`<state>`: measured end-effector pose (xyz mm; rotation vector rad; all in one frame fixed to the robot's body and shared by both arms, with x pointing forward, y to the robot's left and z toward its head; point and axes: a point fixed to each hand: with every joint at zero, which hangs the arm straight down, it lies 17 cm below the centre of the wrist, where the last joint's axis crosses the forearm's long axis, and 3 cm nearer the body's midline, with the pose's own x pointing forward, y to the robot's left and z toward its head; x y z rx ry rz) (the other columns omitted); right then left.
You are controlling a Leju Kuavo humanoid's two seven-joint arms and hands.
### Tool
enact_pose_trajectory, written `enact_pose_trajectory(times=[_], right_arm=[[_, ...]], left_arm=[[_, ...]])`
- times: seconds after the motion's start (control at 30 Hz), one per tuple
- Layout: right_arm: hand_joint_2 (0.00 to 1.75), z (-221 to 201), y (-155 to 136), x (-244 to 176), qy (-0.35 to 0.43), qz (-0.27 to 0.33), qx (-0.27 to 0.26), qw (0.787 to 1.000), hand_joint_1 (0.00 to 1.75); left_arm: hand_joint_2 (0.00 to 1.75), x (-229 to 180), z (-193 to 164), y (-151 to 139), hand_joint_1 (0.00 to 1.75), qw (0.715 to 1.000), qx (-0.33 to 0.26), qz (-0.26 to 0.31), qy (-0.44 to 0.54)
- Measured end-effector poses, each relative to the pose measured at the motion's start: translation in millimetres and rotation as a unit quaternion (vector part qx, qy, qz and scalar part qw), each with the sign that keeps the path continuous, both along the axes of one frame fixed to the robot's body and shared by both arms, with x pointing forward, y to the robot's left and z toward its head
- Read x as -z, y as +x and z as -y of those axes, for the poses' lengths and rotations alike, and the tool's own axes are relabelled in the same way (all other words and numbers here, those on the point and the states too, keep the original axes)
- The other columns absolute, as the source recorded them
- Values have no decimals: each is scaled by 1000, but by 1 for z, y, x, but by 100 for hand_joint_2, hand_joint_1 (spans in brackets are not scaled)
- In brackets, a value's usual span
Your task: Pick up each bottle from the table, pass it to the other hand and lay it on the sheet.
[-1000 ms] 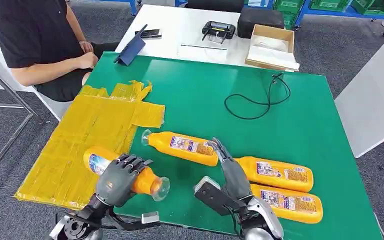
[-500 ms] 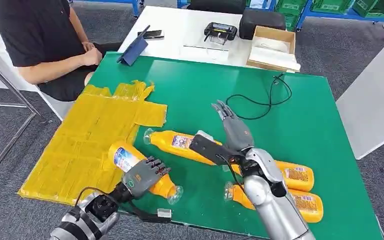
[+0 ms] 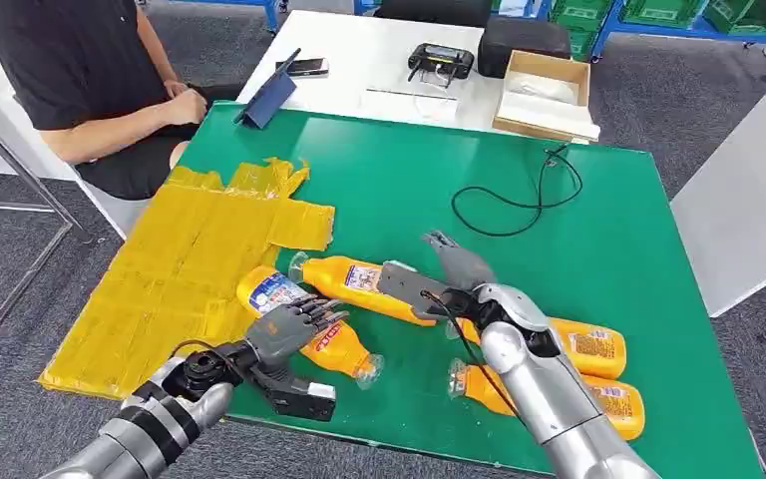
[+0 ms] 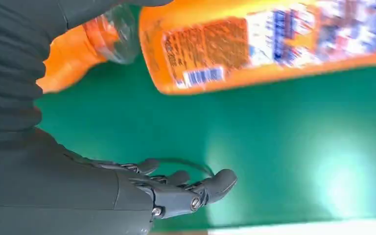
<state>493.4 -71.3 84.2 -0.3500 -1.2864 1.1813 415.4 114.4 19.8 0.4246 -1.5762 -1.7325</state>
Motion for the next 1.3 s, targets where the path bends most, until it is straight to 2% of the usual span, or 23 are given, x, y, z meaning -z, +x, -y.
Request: enact_pose_trajectory(times=[0.2, 0.37, 0.57, 0.73, 0.93, 1.17, 1.3], right_arm=[[175, 6, -2, 19, -19, -20, -1, 1000, 0], [175, 18, -4, 42, -46, -40, 2, 998, 0], [175, 43, 8, 60, -103, -3, 31, 994, 0], [175, 40, 10, 65, -142, 37, 29, 989, 0], [175, 20, 3, 75, -169, 38, 8, 985, 0], [175, 16, 5, 75, -179, 44, 5, 983, 0], [175, 0, 1, 72, -182, 58, -9, 982, 0]], left_arm=[[0, -4, -2, 2, 0, 1000, -5, -10, -18], [0, -18, -6, 8, 0, 989, -35, -80, -118], [0, -45, -7, 12, 0, 941, -77, -162, -288], [0, -63, 1, 1, 0, 886, -88, -218, -400], [0, -76, 13, -9, 0, 861, -85, -232, -445], [0, -81, 12, -10, 0, 856, -89, -228, -456], [0, -80, 15, -17, 0, 859, -87, -225, -451]])
